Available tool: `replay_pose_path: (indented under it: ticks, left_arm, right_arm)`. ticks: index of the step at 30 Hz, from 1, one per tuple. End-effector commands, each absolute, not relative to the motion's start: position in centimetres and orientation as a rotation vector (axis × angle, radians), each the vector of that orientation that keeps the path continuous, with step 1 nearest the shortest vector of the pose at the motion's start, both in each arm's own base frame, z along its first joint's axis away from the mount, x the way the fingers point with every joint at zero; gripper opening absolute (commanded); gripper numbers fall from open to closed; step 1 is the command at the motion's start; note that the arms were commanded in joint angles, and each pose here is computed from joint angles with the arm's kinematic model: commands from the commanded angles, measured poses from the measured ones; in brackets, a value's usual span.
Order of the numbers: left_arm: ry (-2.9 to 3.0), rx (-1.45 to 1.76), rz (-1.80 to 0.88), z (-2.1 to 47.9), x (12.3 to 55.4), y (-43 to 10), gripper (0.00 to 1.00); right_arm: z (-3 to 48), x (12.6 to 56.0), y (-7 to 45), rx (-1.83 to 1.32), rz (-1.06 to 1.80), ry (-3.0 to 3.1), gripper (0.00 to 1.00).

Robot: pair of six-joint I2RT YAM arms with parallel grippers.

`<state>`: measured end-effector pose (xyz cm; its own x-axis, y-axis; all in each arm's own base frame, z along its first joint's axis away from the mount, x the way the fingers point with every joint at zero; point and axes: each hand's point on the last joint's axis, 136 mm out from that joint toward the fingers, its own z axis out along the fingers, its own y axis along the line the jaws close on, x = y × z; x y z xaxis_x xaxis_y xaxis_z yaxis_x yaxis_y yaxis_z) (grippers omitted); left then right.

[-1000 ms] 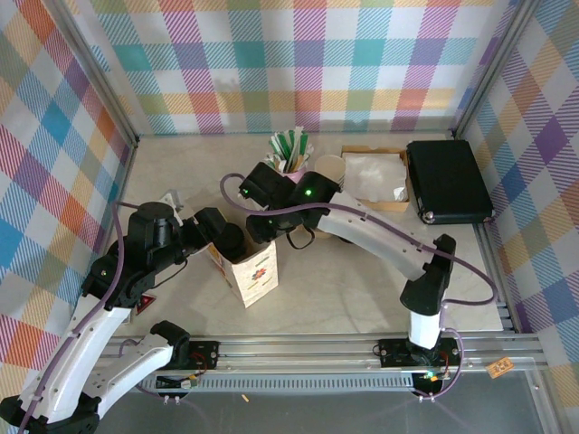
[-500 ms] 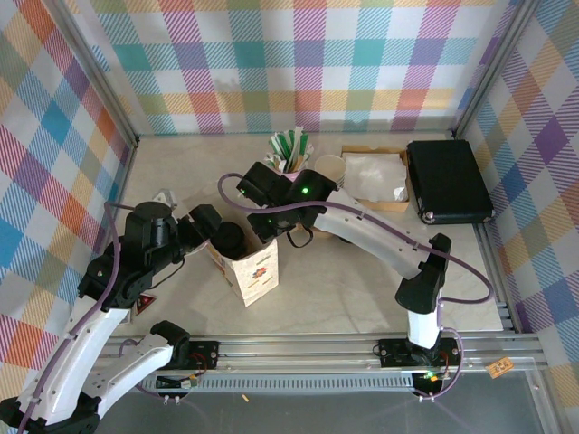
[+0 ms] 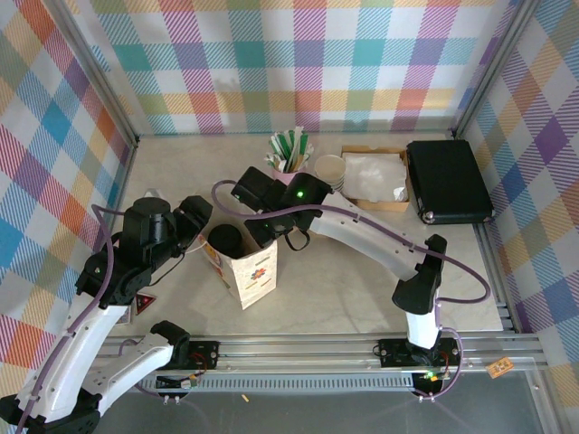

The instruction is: Pack the takeout coffee

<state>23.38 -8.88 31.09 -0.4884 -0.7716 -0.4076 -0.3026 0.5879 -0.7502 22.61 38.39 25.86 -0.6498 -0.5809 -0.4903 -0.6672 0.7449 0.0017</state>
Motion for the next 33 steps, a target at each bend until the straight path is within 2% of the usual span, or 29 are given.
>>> replay_pose_path:
  ticks: [1, 9, 33]
  left_arm:
    - [2.009, -0.915, -0.774, 32.0, 23.2, -7.8, 0.7]
    - [1.997, -0.918, -0.809, 32.6, 23.2, -8.1, 0.7]
    - [2.09, -0.476, -0.911, 33.2, 22.1, -11.9, 0.59]
  right_arm:
    - [25.9, 22.6, 38.5, -0.984, 0.214, 2.461, 0.06]
    - [26.3, 23.0, 38.5, -0.993, 0.196, 2.438, 0.06]
    - [25.6, 22.7, 38.4, -1.047, 0.158, 2.465, 0.06]
